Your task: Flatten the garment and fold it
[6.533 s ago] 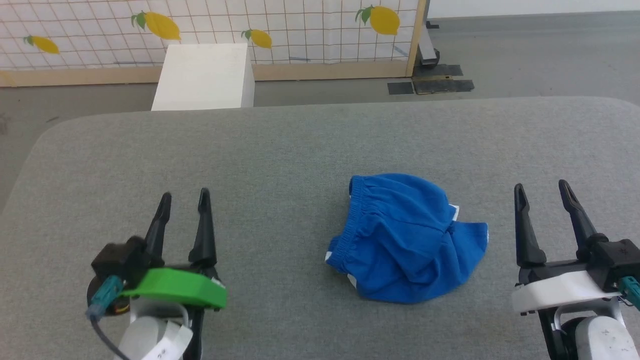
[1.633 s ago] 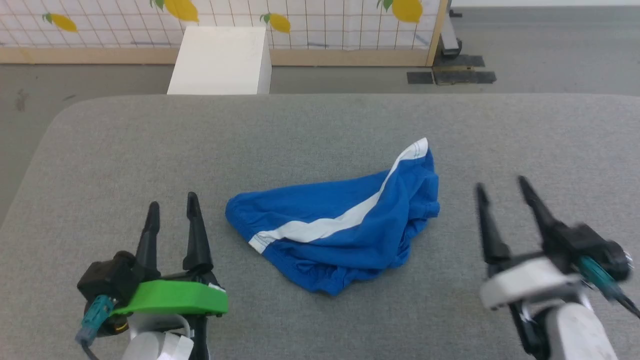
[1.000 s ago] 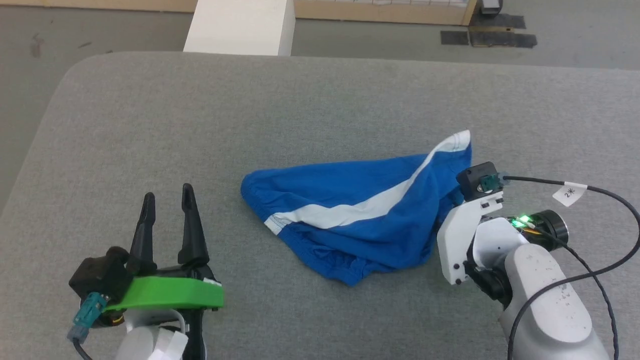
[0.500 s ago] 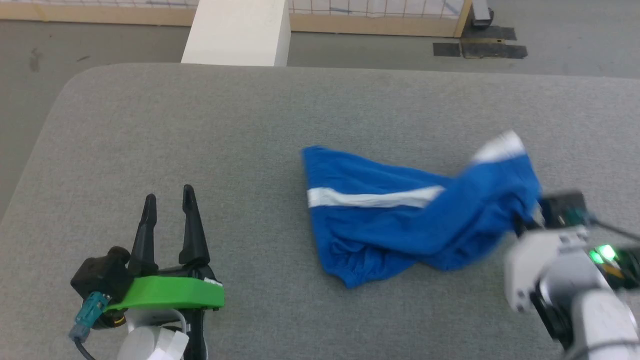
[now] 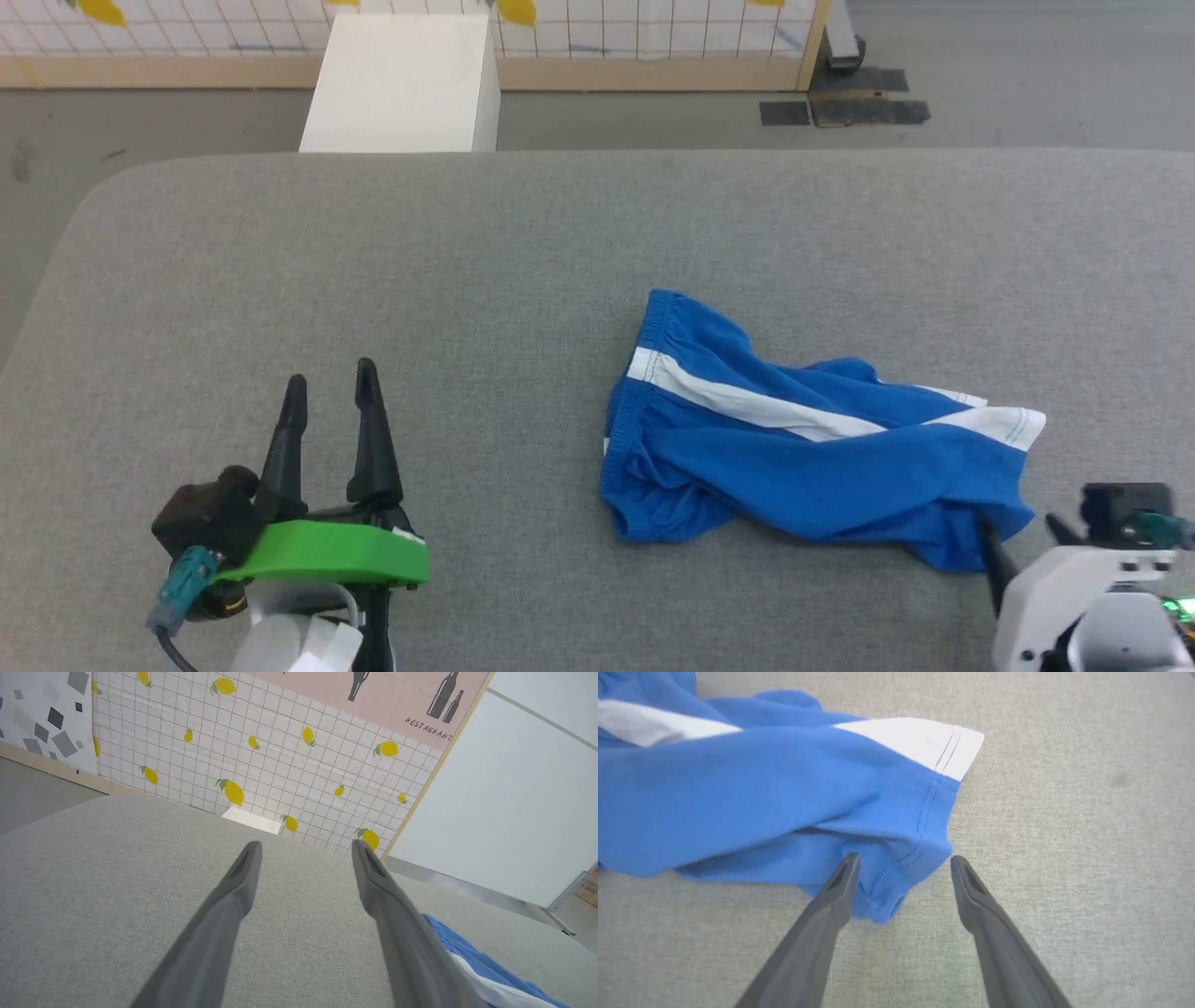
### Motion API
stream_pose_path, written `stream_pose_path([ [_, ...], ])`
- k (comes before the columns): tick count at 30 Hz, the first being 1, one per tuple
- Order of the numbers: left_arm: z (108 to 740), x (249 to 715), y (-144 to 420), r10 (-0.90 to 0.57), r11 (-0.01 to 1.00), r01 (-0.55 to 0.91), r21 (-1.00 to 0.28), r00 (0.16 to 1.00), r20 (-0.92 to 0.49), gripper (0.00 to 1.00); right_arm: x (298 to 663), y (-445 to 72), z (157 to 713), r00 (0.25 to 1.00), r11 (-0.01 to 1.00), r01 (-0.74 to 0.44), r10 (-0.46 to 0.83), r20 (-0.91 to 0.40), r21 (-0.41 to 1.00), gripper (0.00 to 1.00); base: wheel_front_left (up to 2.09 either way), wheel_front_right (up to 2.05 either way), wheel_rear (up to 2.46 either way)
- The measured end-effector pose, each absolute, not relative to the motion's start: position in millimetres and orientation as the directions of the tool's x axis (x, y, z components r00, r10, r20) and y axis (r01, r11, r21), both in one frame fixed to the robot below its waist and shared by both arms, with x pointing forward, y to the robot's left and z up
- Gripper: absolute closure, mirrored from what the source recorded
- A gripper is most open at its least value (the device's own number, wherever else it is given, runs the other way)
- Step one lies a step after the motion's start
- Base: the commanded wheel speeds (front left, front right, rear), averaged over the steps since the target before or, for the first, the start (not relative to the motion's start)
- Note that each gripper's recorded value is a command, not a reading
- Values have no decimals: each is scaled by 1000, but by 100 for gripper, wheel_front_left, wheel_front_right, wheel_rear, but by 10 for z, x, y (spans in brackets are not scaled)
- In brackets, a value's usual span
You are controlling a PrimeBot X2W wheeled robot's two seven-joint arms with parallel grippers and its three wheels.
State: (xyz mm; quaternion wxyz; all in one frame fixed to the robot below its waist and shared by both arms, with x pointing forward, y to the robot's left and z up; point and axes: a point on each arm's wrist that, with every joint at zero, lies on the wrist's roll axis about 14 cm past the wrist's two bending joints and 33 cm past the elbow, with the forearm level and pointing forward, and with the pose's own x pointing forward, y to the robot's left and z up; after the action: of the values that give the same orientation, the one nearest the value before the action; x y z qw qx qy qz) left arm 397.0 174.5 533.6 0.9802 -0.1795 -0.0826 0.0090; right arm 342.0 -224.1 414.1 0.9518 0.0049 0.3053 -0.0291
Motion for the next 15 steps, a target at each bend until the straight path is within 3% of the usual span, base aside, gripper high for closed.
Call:
stream_pose_path([
  [7,5277,3944,1481,-28,929,77,-362,990,138,0,3568,-2343,4687,958,996,85,-87,-274,-20,0,0,0,0],
  [10,5185,3949,1221,-104,921,137,-364,989,108,0,3580,-2337,4854,983,996,83,-86,-165,-23,0,0,0,0],
  [15,5109,4105,741,-254,903,253,-348,966,43,0,3554,-2302,4900,991,997,74,-76,-105,-23,0,0,0,0],
])
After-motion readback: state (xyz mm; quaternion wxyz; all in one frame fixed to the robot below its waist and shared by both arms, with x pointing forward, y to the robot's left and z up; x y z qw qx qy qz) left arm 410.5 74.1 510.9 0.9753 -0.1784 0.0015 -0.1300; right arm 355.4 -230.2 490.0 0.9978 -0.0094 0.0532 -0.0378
